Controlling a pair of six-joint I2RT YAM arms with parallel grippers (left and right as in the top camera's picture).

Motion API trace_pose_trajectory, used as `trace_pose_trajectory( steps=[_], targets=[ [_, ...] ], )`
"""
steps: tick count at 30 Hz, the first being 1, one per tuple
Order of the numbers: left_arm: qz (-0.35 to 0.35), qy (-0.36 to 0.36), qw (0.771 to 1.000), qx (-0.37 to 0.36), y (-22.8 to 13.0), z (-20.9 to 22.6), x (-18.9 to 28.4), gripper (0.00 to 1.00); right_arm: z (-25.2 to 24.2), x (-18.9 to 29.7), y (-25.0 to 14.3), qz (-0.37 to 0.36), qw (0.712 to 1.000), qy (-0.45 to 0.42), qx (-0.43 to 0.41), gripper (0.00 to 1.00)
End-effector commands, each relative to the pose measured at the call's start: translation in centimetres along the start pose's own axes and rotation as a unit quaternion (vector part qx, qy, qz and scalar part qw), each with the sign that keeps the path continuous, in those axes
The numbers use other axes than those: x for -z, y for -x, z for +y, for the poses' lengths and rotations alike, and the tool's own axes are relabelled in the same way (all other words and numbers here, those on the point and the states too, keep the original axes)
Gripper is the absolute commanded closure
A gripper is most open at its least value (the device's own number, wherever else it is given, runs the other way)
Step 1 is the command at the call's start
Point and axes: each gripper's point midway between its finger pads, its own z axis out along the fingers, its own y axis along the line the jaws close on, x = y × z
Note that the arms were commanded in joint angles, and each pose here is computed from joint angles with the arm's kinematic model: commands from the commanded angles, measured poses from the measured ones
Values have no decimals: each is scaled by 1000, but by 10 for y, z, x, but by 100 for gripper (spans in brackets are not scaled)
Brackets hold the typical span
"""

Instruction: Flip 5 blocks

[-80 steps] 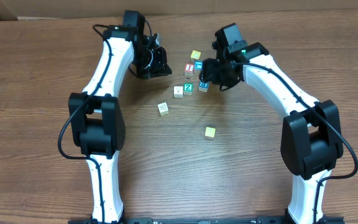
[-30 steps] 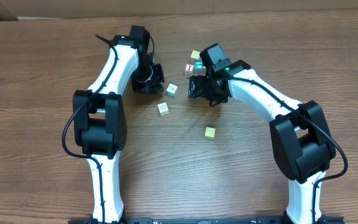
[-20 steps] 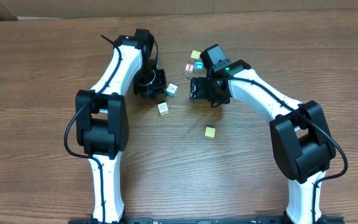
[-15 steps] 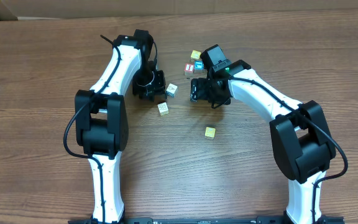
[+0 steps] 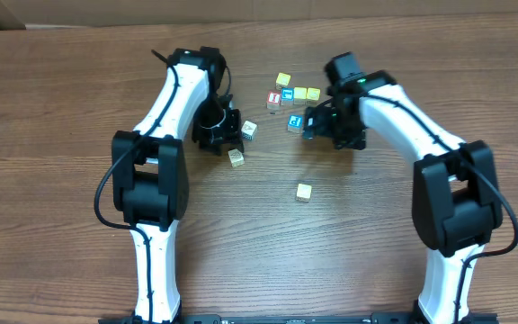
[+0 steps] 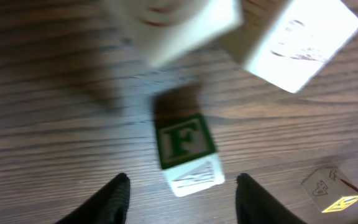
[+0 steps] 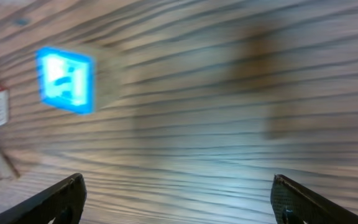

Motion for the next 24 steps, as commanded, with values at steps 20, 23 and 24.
trace_pose_trajectory(
  steps=[20, 23, 24],
  targets=[
    [-21, 82, 996, 19, 1, -11, -8, 44, -40, 16, -2, 33, 999, -12, -5, 0],
    [-20, 87, 996, 27, -1, -13, -9, 44, -40, 16, -2, 34, 999, -12, -5, 0],
    [-20, 88, 996, 29, -2, -13, -9, 43, -40, 16, -2, 34, 999, -12, -5, 0]
  ],
)
